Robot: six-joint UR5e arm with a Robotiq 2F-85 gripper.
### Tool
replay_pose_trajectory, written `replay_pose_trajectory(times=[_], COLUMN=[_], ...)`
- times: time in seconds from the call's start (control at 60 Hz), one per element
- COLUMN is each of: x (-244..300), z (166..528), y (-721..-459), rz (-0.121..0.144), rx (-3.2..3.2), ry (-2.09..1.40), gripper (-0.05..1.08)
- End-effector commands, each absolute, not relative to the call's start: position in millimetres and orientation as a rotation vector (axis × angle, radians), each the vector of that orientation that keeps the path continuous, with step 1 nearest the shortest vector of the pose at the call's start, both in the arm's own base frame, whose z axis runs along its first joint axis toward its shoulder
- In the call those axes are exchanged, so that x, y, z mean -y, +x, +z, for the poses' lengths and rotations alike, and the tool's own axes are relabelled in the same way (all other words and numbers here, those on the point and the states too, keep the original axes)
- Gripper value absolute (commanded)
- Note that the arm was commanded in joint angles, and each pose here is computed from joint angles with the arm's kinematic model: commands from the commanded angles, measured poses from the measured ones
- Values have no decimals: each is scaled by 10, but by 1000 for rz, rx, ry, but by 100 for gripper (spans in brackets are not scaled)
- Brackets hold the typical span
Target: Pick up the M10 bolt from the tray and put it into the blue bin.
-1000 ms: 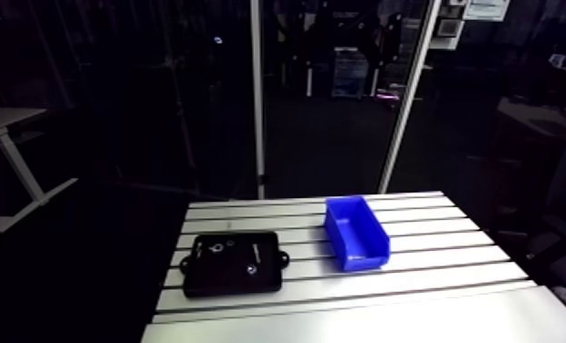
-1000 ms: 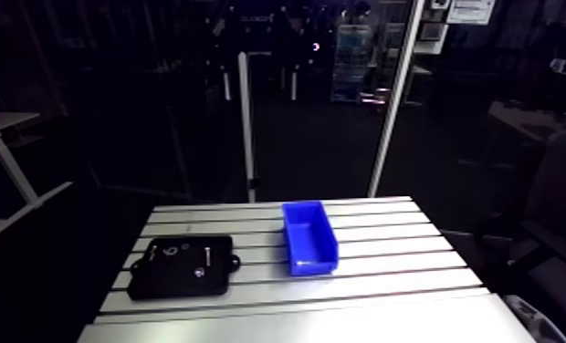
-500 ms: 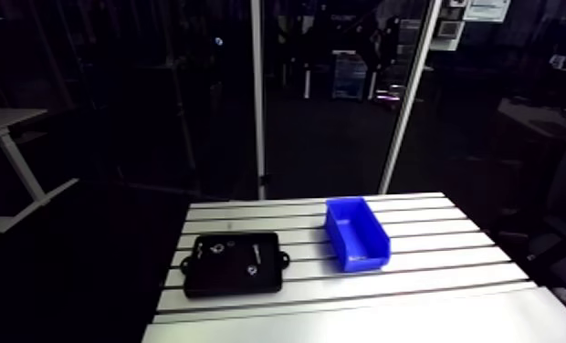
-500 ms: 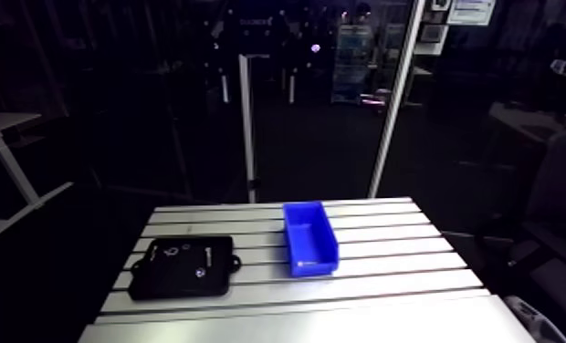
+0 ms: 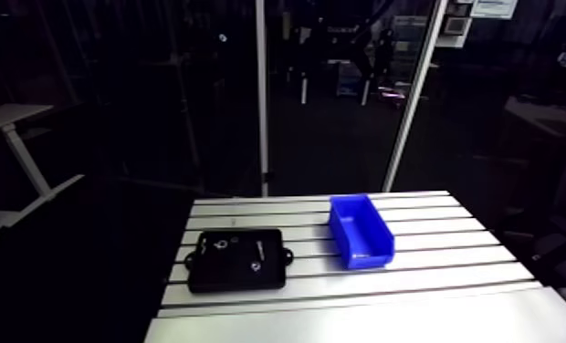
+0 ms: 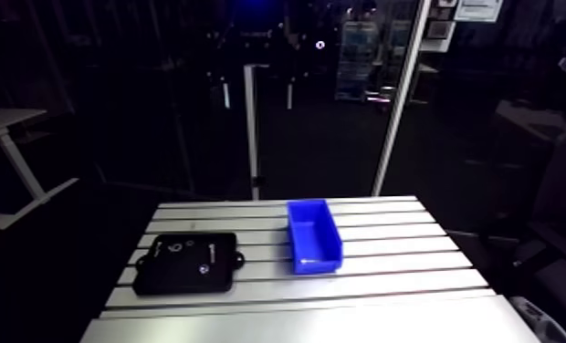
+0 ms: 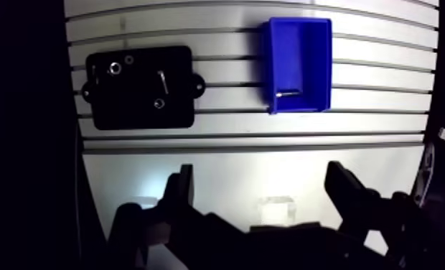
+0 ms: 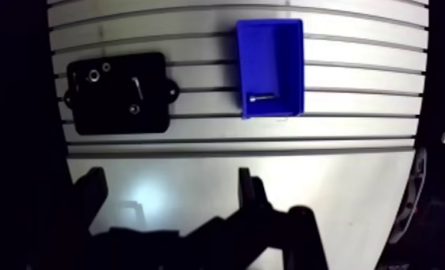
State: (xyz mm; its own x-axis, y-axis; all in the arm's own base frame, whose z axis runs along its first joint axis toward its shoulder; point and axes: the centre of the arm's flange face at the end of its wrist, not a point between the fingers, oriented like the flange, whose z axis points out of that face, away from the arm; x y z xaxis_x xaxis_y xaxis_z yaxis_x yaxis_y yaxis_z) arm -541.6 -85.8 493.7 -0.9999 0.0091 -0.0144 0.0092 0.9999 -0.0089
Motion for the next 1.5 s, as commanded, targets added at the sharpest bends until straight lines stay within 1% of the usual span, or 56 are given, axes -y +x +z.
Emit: replay_pose_trajectory(times=[0.017,0.25,0.4,0.533,0.633,0.683,1.083,1.5], x=[1116,1497,1702,1862,1885,1889,1901,1958], z=[4709,4372,4248,4039,3926,3810,3311,2795], y=[-5511,-5685,-5720,-5773,-5795,-5819,-5843,-5787], rz=[-11,-9,-7,-6,-6,-6,-6,-5], rx=[-3116,-3117,-3113,-3109,-3103,-3092,-3056,-3019], ry=[-71,-188,-245,-294,-302,-301,-300,-312], gripper=[1,1,1,1,1,1,1,1])
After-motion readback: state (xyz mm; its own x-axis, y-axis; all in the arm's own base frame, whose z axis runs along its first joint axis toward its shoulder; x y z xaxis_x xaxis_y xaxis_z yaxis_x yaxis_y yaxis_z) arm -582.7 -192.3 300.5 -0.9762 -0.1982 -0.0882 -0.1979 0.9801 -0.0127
